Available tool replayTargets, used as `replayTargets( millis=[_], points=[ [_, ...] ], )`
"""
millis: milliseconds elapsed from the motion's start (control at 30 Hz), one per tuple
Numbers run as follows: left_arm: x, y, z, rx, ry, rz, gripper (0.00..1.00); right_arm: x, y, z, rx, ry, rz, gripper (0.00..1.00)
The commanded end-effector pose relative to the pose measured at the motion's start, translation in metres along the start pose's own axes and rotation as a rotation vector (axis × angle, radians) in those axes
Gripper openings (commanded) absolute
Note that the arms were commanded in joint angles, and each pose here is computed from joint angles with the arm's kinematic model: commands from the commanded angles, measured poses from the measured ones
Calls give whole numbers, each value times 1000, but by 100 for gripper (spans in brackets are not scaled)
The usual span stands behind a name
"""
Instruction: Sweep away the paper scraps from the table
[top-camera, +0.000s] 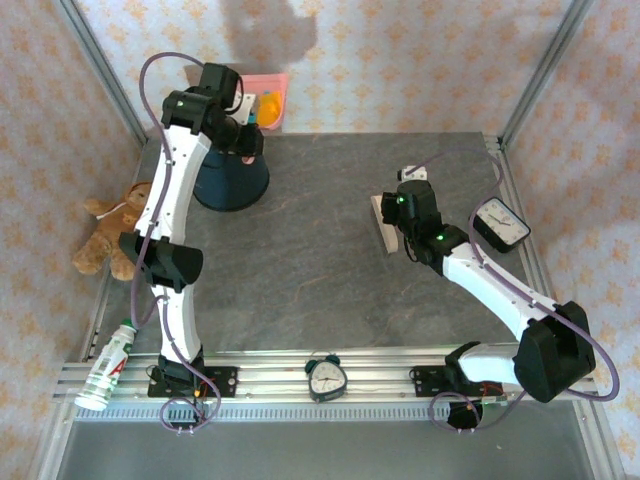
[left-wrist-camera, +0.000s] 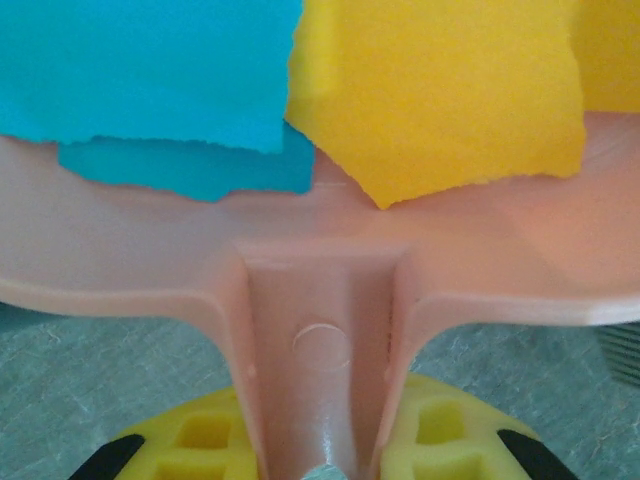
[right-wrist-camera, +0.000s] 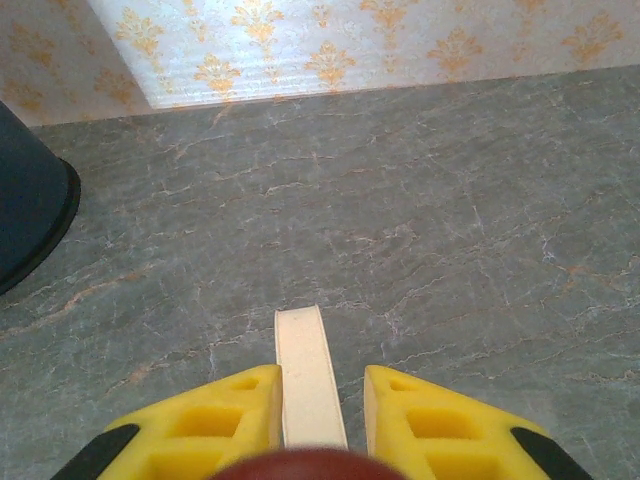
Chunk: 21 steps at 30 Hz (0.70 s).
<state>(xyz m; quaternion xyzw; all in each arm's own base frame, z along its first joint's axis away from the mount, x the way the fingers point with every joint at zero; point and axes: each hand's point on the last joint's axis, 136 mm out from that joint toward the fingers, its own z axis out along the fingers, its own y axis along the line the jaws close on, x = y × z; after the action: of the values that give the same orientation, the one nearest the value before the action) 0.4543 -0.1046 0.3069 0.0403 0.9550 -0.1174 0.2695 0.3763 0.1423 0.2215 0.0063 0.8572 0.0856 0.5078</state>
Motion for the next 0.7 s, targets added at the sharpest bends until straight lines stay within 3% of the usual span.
replayTargets(
  millis=[0, 667],
  points=[
    [-21, -5, -22, 63, -101, -54, 0, -11, 1, -3, -3, -24, 23, 0],
    [-76, 25, -23, 255, -272, -353, 0, -11, 1, -3, -4, -17, 22, 0]
  ],
)
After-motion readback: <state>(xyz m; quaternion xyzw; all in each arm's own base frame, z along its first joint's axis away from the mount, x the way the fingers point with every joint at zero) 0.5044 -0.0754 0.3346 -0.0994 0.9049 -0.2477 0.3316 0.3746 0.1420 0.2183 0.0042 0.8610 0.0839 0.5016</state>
